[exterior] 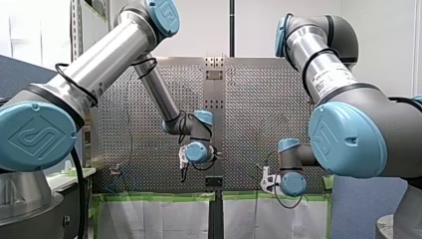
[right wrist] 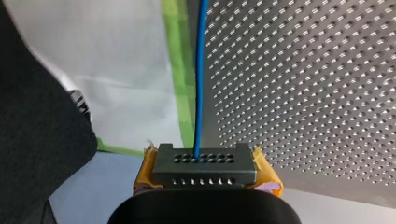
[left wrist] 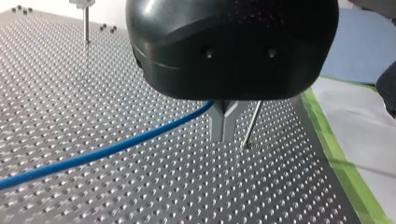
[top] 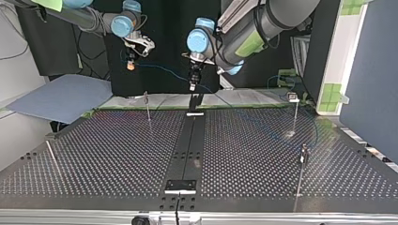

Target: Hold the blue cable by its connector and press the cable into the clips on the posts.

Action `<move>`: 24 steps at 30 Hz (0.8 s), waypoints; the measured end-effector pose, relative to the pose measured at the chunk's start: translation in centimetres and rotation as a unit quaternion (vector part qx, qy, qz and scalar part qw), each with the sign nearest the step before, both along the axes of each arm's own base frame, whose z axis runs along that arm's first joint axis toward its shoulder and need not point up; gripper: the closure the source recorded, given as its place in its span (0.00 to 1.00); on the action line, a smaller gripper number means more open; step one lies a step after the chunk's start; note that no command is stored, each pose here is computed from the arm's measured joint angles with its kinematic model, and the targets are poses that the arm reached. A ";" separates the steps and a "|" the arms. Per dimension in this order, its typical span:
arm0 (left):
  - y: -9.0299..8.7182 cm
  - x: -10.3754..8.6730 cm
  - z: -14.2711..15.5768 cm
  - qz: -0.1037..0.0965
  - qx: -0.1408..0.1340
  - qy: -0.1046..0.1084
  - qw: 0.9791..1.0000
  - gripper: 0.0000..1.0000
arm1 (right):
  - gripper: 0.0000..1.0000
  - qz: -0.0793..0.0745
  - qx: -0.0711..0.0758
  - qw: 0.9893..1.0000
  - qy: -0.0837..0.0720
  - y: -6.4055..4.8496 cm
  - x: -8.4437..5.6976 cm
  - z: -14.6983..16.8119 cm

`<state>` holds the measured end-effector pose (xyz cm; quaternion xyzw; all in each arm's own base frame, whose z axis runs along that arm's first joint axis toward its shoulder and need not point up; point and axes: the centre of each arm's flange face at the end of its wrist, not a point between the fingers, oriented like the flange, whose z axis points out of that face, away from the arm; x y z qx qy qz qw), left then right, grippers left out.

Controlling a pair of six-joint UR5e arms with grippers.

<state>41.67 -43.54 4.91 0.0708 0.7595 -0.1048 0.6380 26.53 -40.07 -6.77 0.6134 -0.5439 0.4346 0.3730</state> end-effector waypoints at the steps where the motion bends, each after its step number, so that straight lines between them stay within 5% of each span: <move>1: -0.4 0.1 -0.3 -0.002 -0.001 0.000 1.000 1.00 | 1.00 0.002 0.002 1.000 0.005 0.3 -0.3 -0.1; 5: -1.6 0.4 -1.3 -0.008 -0.002 0.000 1.000 1.00 | 1.00 0.011 -0.004 1.000 0.012 0.3 -1.0 -0.2; 11: -3.4 0.4 -3.1 -0.019 0.005 0.005 1.000 1.00 | 1.00 0.032 -0.020 0.999 0.003 -0.5 -1.0 0.0; 19: -5.6 0.6 -5.3 -0.026 0.004 0.005 1.000 1.00 | 1.00 0.038 -0.051 0.998 -0.018 -3.7 -2.0 0.7; 24: -7.5 -0.2 -6.9 -0.032 0.005 0.008 0.999 1.00 | 1.00 0.044 -0.058 0.997 -0.024 -5.0 -2.8 0.9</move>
